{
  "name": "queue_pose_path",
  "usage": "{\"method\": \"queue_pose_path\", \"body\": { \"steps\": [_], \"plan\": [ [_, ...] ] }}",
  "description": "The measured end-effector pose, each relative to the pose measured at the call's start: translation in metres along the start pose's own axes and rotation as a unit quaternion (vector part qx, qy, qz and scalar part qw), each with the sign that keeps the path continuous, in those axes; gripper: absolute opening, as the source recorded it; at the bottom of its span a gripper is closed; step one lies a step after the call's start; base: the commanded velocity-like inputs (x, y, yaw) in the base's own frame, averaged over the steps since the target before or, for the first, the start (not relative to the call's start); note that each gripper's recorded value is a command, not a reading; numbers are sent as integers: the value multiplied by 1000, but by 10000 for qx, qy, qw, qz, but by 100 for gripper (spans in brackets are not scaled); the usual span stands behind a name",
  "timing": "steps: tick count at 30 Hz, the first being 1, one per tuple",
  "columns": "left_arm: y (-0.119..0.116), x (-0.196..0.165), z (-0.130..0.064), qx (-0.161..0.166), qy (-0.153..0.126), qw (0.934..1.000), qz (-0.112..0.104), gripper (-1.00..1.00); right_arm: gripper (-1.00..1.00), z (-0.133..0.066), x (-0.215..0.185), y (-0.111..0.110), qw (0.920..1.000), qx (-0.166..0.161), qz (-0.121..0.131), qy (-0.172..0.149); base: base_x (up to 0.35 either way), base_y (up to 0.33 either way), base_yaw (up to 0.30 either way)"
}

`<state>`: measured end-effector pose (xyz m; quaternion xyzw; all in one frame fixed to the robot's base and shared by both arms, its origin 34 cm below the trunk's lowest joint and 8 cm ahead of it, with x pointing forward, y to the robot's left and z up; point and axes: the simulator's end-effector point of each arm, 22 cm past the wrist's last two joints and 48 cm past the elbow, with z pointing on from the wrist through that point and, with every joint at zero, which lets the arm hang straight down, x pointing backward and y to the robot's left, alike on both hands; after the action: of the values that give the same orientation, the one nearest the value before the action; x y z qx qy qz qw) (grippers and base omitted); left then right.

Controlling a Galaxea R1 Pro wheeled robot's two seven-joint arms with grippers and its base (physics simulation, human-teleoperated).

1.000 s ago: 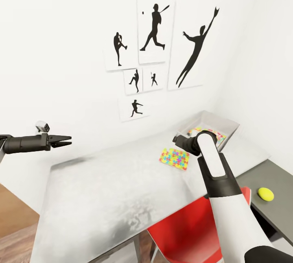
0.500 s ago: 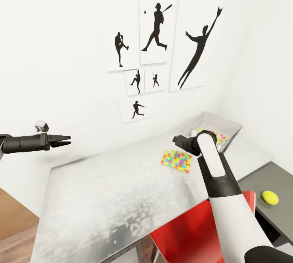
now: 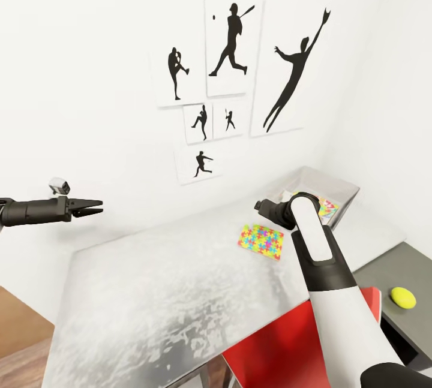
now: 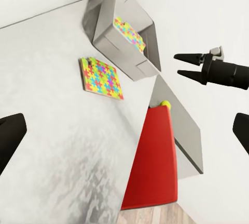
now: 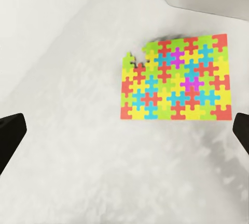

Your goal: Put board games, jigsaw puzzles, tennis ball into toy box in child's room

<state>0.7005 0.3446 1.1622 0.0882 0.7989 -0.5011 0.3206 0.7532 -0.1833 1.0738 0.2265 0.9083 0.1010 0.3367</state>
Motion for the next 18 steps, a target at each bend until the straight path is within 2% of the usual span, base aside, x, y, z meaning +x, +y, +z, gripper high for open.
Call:
{"method": "queue_pose_path", "body": {
  "steps": [18],
  "plan": [
    [-7,-3,-4,6,-35,10000,67,100,100,-8,-4,3,10000,-36,-1,-60,2,0,0]
  ]
}}
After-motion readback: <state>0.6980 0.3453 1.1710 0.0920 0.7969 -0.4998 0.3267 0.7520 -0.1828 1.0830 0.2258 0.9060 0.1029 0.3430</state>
